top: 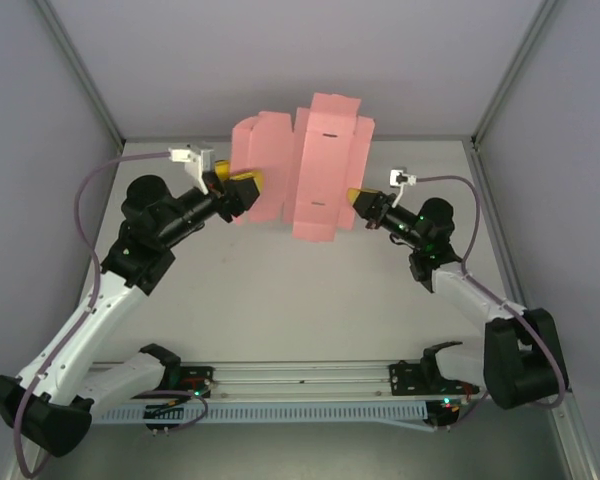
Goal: Assemble paper box
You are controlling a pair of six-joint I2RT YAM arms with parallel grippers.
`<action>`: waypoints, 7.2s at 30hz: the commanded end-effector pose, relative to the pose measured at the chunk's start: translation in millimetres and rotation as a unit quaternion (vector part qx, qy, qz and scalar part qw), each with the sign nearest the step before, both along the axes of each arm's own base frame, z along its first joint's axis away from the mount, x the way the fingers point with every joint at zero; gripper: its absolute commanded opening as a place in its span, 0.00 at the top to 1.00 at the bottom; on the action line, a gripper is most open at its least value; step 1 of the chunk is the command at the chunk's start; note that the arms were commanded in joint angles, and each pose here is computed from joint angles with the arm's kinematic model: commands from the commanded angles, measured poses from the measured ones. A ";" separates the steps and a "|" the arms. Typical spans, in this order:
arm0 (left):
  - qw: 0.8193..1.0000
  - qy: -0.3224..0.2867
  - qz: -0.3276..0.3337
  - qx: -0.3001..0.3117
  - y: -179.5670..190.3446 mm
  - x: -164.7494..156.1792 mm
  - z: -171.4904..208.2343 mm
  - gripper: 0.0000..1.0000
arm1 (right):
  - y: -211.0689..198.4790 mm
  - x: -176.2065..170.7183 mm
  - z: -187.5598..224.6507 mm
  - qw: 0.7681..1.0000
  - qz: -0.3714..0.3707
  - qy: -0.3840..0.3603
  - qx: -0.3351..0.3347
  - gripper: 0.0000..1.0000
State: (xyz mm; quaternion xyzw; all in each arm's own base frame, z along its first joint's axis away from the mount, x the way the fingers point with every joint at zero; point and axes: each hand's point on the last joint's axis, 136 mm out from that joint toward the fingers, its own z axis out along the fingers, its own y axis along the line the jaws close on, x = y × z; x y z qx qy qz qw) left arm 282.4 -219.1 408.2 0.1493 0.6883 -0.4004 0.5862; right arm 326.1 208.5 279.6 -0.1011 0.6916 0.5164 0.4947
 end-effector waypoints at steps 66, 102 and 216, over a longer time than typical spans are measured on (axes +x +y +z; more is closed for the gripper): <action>0.936 0.197 0.022 0.289 -39.0 99.5 -244.0 0.00 | 56.5 16.3 -99.7 0.747 -0.030 -0.288 -0.598 1.00; 0.913 0.333 0.204 0.117 120.9 65.7 -278.6 0.00 | 24.3 2.0 -96.8 0.793 -0.050 -0.255 -0.551 1.00; 0.942 0.319 0.060 0.085 54.0 168.2 -324.3 0.02 | 53.3 45.2 -135.9 0.578 -0.069 -0.379 -0.719 1.00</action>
